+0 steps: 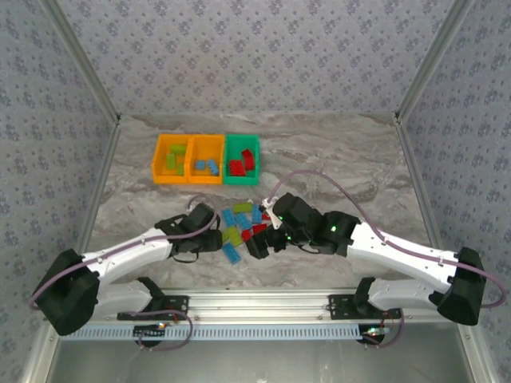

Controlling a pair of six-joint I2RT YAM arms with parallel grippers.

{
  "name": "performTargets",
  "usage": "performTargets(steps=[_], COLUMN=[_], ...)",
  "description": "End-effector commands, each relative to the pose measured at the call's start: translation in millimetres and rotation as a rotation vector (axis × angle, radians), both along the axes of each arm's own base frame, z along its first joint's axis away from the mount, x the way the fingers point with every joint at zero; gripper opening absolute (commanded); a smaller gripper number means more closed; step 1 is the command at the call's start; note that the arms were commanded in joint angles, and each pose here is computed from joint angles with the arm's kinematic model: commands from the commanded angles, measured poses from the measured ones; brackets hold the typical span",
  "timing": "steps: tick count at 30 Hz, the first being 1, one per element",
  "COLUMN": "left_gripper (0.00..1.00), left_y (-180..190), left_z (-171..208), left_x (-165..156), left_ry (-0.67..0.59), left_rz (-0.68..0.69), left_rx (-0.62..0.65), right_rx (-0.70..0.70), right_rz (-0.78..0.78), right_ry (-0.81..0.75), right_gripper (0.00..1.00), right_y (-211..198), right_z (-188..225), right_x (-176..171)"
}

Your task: Sort the legos into containers by color

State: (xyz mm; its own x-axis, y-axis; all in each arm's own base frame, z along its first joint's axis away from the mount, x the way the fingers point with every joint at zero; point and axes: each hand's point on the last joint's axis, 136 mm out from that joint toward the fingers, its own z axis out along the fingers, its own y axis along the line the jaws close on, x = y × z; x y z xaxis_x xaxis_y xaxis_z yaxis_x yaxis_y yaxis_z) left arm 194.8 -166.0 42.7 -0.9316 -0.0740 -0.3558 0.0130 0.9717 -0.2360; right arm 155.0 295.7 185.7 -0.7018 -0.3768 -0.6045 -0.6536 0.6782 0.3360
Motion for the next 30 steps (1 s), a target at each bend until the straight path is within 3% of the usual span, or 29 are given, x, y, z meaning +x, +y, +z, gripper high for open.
performTargets(steps=[1, 9, 17, 23, 30], left_gripper=[0.48, 0.42, 0.25, 0.23, 0.23], left_y=[-9, 3, 7, 13, 65], left_z=[1, -20, -15, 66, 148], left_x=[5, 0, 1, 33, 126], left_ry=[-0.031, 0.02, -0.002, -0.24, -0.504], left_rz=[-0.041, -0.037, -0.026, 0.024, 0.241], left_rx=[-0.022, 0.07, 0.073, 0.035, 0.071], right_rx=[0.033, 0.038, 0.043, 0.075, 0.092], right_rz=[-0.02, -0.023, -0.016, -0.024, -0.071], right_ry=[-0.024, -0.027, -0.036, -0.094, -0.148], right_gripper=[1.0, 1.0, 1.0, 1.0, 1.0], right_y=[6, 9, 15, 19, 14], right_z=[16, 21, 26, 43, 57], right_x=[4, 4, 5, 8, 17])
